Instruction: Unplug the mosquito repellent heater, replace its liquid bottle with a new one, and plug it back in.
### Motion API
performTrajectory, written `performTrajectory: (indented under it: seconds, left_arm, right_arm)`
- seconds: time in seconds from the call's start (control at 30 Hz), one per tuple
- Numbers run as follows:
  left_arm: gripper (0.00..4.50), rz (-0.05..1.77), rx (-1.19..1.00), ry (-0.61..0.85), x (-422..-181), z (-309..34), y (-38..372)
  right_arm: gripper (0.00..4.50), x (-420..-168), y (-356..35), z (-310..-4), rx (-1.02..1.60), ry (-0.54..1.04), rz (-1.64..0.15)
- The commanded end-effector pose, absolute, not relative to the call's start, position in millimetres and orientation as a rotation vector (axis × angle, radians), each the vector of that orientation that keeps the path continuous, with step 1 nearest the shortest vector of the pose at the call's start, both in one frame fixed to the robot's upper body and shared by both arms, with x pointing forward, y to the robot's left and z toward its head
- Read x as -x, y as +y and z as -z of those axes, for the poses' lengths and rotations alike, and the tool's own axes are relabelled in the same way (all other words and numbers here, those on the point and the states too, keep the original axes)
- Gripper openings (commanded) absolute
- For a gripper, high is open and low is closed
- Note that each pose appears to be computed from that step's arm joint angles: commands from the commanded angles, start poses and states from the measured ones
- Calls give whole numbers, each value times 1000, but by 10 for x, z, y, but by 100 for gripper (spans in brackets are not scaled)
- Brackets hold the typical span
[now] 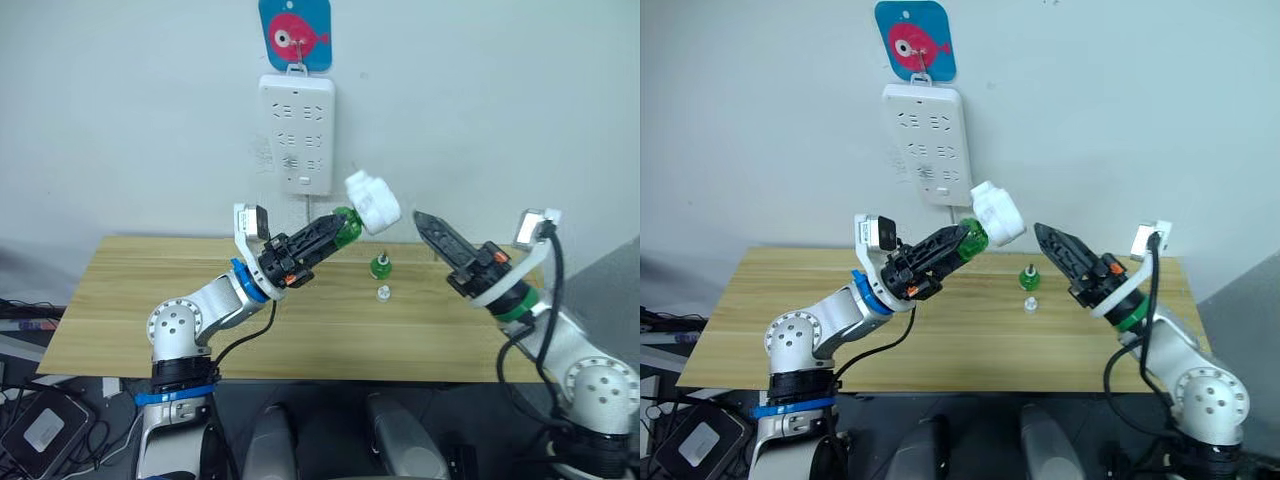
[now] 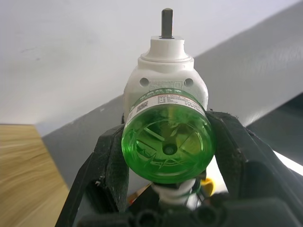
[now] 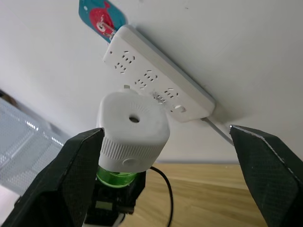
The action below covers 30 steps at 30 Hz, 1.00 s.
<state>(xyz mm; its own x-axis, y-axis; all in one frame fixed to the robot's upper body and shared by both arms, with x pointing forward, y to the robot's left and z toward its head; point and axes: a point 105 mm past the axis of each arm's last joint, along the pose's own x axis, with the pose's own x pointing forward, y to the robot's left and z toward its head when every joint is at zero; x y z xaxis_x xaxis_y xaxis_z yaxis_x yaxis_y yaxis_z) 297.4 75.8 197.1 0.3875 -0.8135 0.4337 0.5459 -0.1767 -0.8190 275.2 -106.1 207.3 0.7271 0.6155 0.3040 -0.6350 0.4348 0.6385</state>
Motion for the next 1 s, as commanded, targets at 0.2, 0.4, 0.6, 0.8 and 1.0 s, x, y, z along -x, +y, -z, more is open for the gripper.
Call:
performTrajectory:
  seconds: [0.2, 0.4, 0.6, 0.8, 1.0]
  left_arm:
    - [233, 1247, 1321, 238, -2920, -2166, 696]
    - [233, 1240, 1337, 240, -2902, -2177, 684]
    - [233, 1239, 1342, 238, -2883, -2180, 682]
    - [233, 1239, 1340, 236, -2875, -2182, 693]
    - [233, 1241, 1329, 239, -2869, -2174, 690]
  right_arm:
    - [450, -2795, -739, -2383, -893, -148, -817]
    - [450, -2857, -659, -2475, -925, -185, -837]
    - [450, -2890, -599, -2501, -949, -191, -863]
    - [388, -2898, -564, -2507, -963, -185, -893]
    - [300, -2885, -546, -2516, -976, -184, -917]
